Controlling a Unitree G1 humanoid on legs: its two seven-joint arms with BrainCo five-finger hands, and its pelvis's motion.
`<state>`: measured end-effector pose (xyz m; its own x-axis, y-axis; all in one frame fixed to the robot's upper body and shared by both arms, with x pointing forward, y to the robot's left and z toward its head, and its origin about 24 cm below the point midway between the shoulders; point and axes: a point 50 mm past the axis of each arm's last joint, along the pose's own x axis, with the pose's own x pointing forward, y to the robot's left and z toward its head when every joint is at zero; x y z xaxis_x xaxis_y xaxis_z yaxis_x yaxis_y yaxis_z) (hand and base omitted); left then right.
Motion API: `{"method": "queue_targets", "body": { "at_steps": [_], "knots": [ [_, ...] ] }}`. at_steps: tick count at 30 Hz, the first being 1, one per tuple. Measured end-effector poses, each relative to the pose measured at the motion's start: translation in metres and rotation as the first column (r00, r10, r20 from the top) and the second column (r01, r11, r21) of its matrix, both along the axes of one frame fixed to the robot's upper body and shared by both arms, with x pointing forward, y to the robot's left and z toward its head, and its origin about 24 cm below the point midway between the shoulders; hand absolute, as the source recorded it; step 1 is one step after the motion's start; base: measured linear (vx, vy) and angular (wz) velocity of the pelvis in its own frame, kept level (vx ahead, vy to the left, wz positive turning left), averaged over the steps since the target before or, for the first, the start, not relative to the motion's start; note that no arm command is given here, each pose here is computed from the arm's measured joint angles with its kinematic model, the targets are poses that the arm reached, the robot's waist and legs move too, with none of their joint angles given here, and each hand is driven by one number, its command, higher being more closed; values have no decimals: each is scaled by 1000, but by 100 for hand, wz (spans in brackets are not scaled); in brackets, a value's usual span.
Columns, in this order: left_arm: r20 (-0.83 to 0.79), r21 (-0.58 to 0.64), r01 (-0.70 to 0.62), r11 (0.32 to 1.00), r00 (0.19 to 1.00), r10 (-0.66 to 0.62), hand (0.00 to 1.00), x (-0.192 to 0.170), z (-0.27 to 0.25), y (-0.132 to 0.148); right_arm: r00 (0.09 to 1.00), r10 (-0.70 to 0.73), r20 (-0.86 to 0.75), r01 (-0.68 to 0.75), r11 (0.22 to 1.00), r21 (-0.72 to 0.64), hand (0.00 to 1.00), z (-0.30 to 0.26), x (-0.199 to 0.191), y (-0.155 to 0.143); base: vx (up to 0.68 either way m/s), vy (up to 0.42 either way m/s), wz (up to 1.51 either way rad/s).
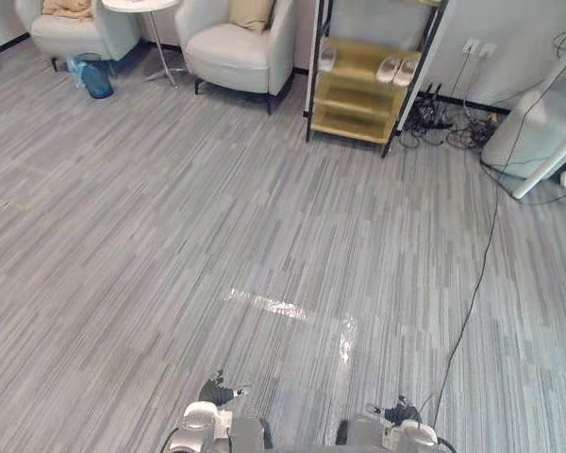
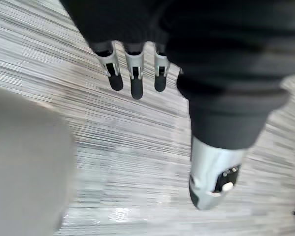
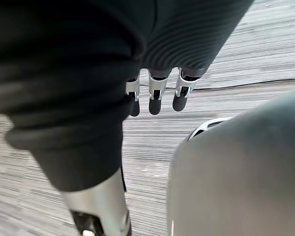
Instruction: Pick up cushions and gather them together orderly.
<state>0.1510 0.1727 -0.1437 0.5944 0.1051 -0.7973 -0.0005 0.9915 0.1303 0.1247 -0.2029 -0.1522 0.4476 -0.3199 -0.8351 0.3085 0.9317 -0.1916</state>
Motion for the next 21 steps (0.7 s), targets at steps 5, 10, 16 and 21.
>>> {"method": "queue_targets", "body": {
  "at_steps": [5, 10, 16, 21],
  "knots": [
    [-26, -7, -6, 1000, 1000, 6, 0, -6, -4, -1, 1000, 4, 6, -4, 1000, -3, 0, 1, 4, -3, 435, -168, 9],
    [-12, -41, -26, 999, 1000, 25, 0, -3, -2, -10, 999, -35, -1, 35, 999, -1, 0, 0, -2, -6, 383, -142, 10],
    [24, -53, 3, 999, 1000, -2, 0, 5, 2, -19, 998, -61, 9, 61, 998, 3, 0, 1, 0, -6, 313, 40, -24],
    [11, -37, 10, 999, 1000, -10, 0, 2, 0, -14, 996, -81, -37, 81, 997, 2, 0, -4, -16, -7, 206, 196, -16]
  ]
}}
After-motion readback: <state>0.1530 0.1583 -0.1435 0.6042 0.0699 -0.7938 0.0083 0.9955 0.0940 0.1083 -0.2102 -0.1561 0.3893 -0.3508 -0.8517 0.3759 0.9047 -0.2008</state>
